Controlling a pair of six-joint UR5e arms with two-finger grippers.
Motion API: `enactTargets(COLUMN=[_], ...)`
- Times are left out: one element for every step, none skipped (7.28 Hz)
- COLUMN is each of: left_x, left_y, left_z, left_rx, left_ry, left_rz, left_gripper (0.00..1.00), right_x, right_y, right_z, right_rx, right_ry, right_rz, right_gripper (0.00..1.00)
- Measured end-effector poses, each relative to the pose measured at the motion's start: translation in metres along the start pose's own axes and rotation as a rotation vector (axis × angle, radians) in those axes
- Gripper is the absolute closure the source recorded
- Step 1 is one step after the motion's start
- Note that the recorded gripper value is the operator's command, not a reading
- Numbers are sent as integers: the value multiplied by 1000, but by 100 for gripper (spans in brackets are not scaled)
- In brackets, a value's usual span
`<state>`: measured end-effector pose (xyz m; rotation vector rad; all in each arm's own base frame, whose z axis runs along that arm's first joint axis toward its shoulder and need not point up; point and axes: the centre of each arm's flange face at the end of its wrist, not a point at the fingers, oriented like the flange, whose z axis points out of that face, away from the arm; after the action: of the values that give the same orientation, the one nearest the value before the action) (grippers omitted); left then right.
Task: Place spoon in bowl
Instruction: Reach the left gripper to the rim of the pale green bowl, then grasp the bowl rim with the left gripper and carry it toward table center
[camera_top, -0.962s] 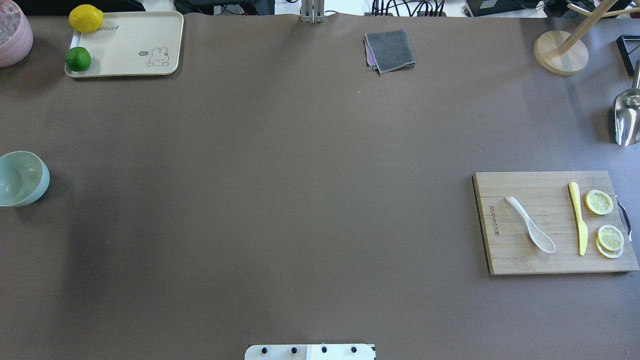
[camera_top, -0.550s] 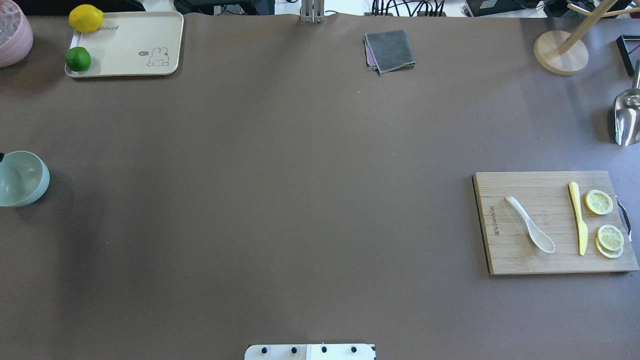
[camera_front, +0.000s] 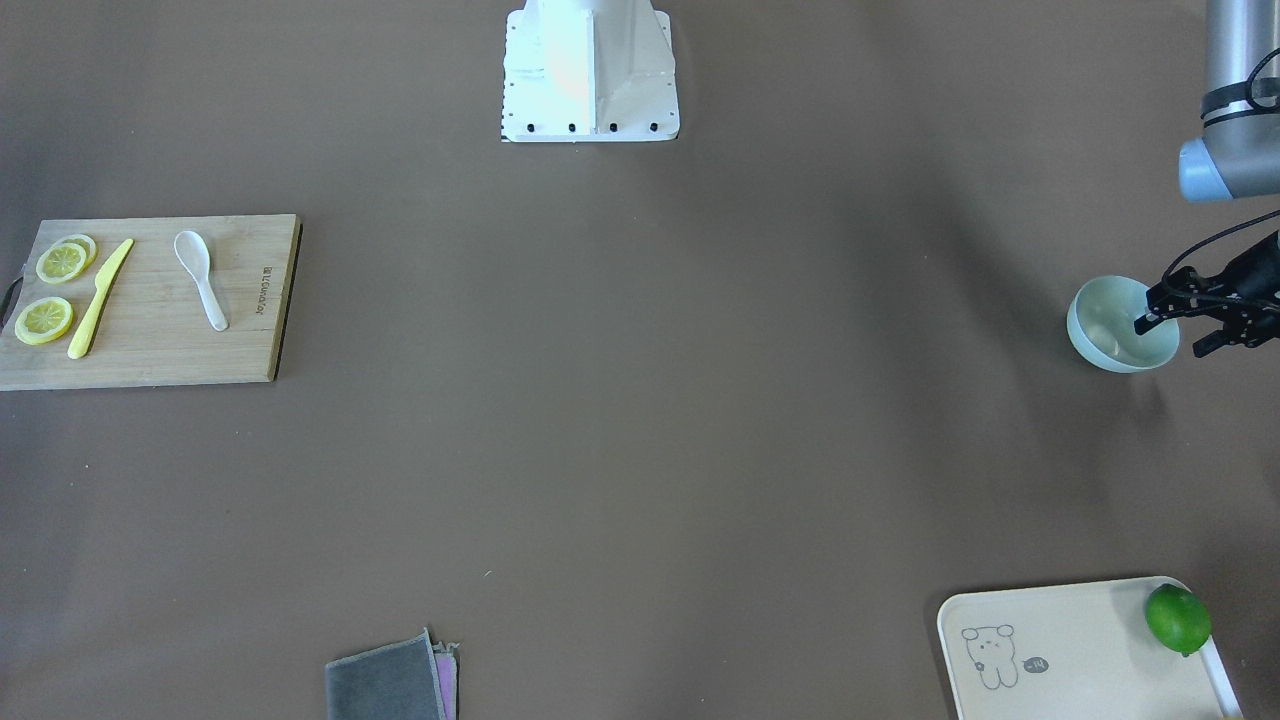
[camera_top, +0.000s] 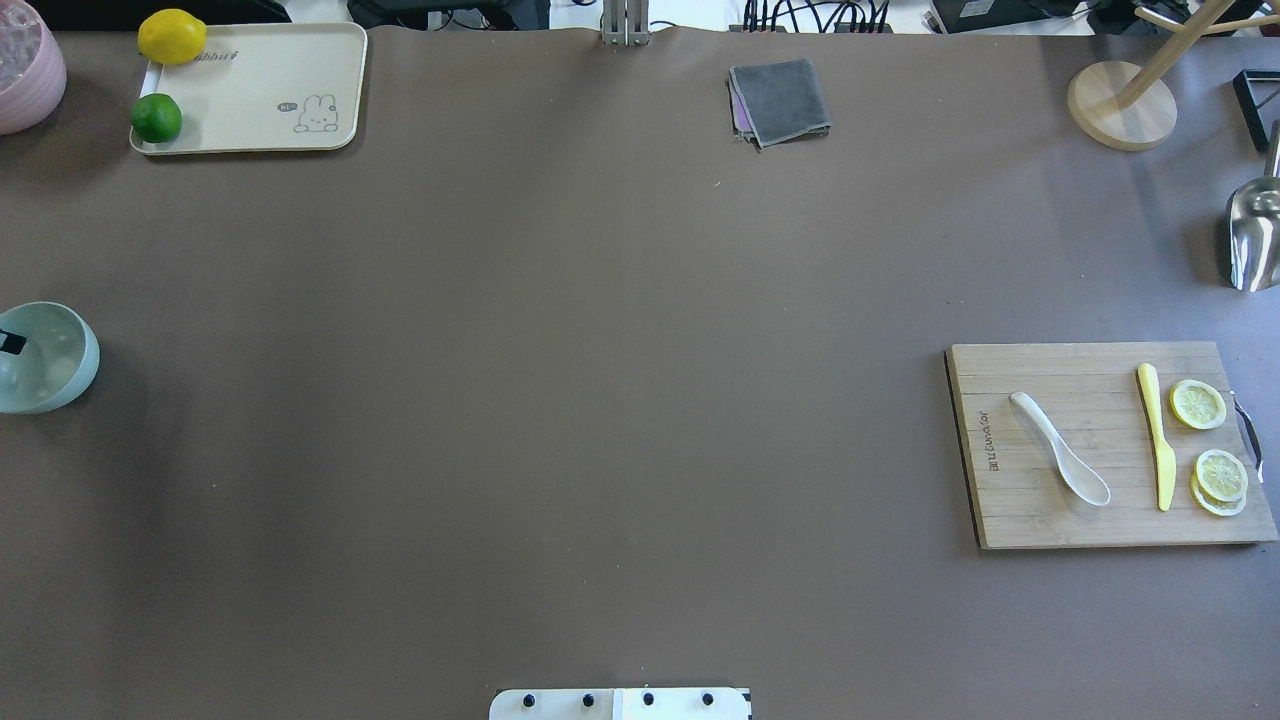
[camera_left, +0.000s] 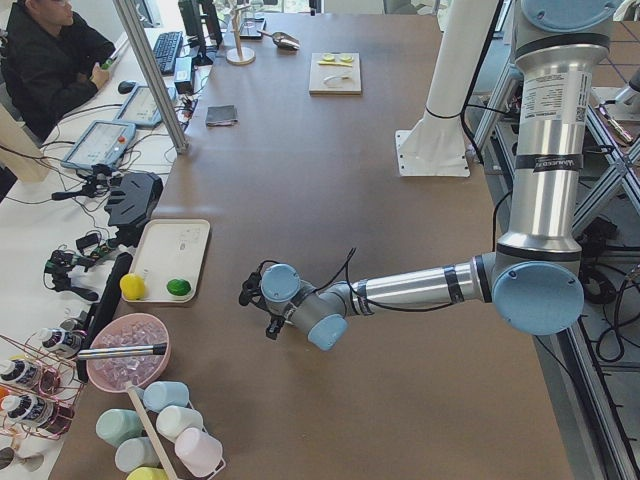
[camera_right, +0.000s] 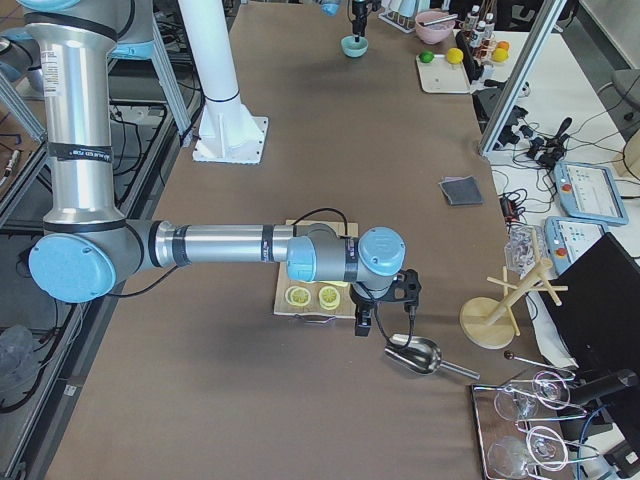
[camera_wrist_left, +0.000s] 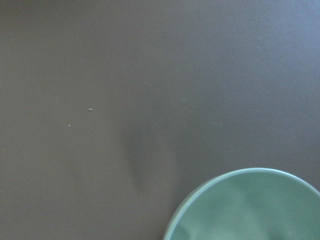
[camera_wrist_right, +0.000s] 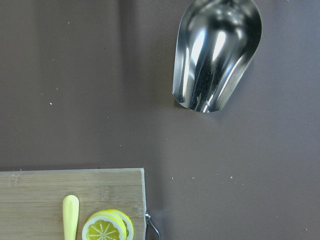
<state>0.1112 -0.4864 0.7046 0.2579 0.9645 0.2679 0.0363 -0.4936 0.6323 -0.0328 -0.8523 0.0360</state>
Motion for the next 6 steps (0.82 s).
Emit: enactTargets(left_x=[-2,-3,-1,4,17,41], left_y=[3,6,7,4,-6,-28], left_z=[2,3,3,1,-4,-16], left_rx=[-8,-14,-18,-21,-20,-3], left_ry=[8,17,30,55,94,135], left_rz=[-4,-5,-6,-23,-60,-121], left_gripper=[100,100,100,100,100,100], right_x=[0,-1,-2,-5,-6,-7], right_y=[0,0,-1,-4,-6,-7], right_z=[0,0,0,-1,-2,-3], right_rx=[1,0,1,3,4,5], right_ry=[0,0,-1,-2,-2,-4], right_rz=[-1,-2,-5,-9,-11,-14], right_gripper=[0,0,0,0,0,0])
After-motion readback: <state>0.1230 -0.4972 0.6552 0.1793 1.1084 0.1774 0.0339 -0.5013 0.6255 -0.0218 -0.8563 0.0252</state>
